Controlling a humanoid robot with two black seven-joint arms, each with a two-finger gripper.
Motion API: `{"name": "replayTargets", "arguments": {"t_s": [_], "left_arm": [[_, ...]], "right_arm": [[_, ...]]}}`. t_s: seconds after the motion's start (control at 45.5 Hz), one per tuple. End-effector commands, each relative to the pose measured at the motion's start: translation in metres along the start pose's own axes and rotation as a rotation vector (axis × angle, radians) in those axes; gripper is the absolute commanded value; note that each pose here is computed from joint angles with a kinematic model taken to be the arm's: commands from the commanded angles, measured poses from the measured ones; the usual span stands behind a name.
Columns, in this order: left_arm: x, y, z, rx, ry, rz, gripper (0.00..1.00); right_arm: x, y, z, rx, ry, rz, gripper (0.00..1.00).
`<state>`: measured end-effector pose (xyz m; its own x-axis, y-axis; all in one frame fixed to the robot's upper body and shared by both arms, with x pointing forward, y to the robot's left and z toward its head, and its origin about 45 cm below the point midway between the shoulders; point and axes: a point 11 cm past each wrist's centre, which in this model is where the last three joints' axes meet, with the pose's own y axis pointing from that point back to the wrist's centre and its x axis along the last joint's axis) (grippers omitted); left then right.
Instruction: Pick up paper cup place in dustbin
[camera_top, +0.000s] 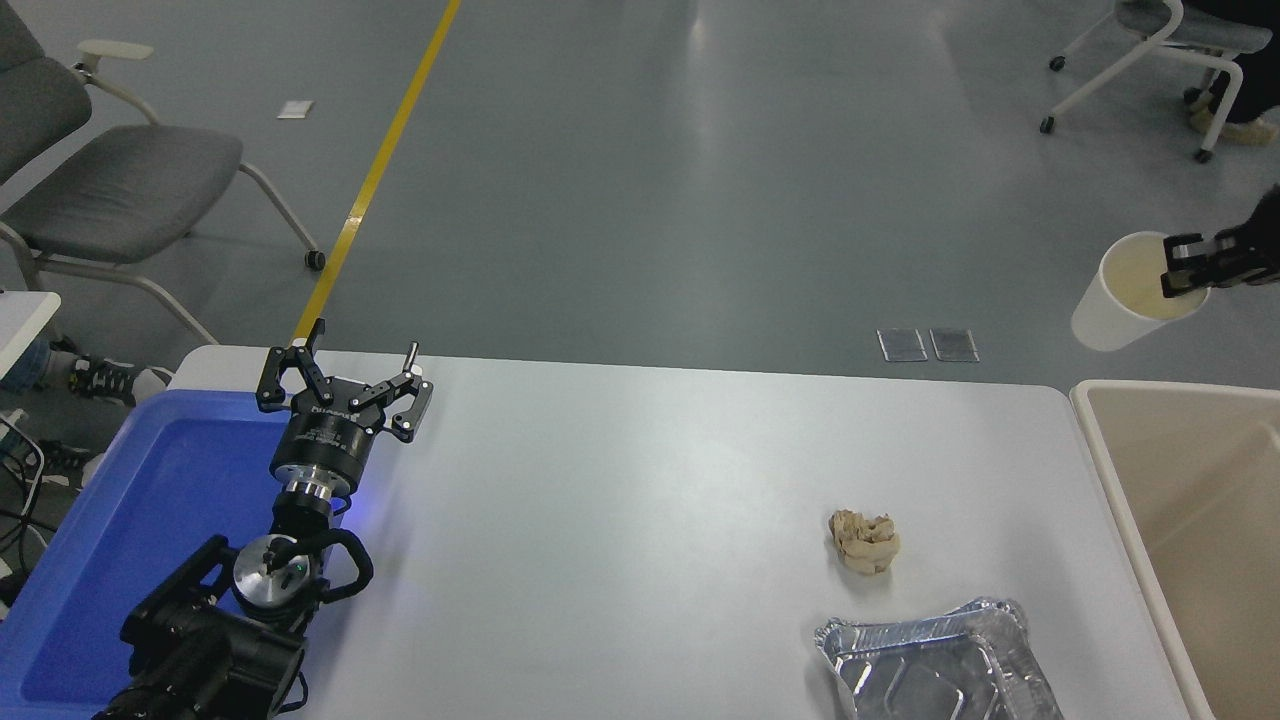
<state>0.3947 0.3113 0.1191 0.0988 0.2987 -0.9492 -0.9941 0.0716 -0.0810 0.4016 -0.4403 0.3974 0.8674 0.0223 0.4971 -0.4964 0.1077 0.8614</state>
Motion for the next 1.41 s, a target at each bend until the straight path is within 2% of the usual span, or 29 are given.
{"name": "replayTargets", "arguments": {"t_s": [0.0,0.198,0.374,0.571,0.769,1.033,1.143,1.385], "left_arm": [[0.000,0.000,0.000,0.000,0.000,0.000,0.99],[0.000,0.000,0.000,0.000,0.000,0.001,0.99],[0.000,0.000,0.000,0.000,0.000,0.001,0.99],[0.000,0.000,0.000,0.000,0.000,0.001,0.99],[0.000,0.000,0.000,0.000,0.000,0.001,0.99],[0.000,0.000,0.000,0.000,0.000,0.001,0.99],[0.000,0.000,0.000,0.000,0.000,0.001,0.99],[0.000,0.000,0.000,0.000,0.000,0.001,0.99]], "right_arm": [[0.016,0.026,0.011,-0.027,-0.024,0.089,0.00],[0.014,0.023,0.077,-0.082,-0.256,0.253,0.00],[0.002,0.019,0.156,-0.154,-0.610,0.486,0.00],[-0.023,-0.005,0.194,-0.149,-0.962,0.661,0.00],[-0.068,-0.054,0.210,-0.195,-1.251,0.794,0.00],[-0.175,-0.158,0.186,-0.329,-1.509,0.772,0.00],[-0.192,-0.184,0.164,-0.356,-1.577,0.764,0.00],[-0.253,-0.221,0.132,-0.393,-1.669,0.651,0.00]]}}
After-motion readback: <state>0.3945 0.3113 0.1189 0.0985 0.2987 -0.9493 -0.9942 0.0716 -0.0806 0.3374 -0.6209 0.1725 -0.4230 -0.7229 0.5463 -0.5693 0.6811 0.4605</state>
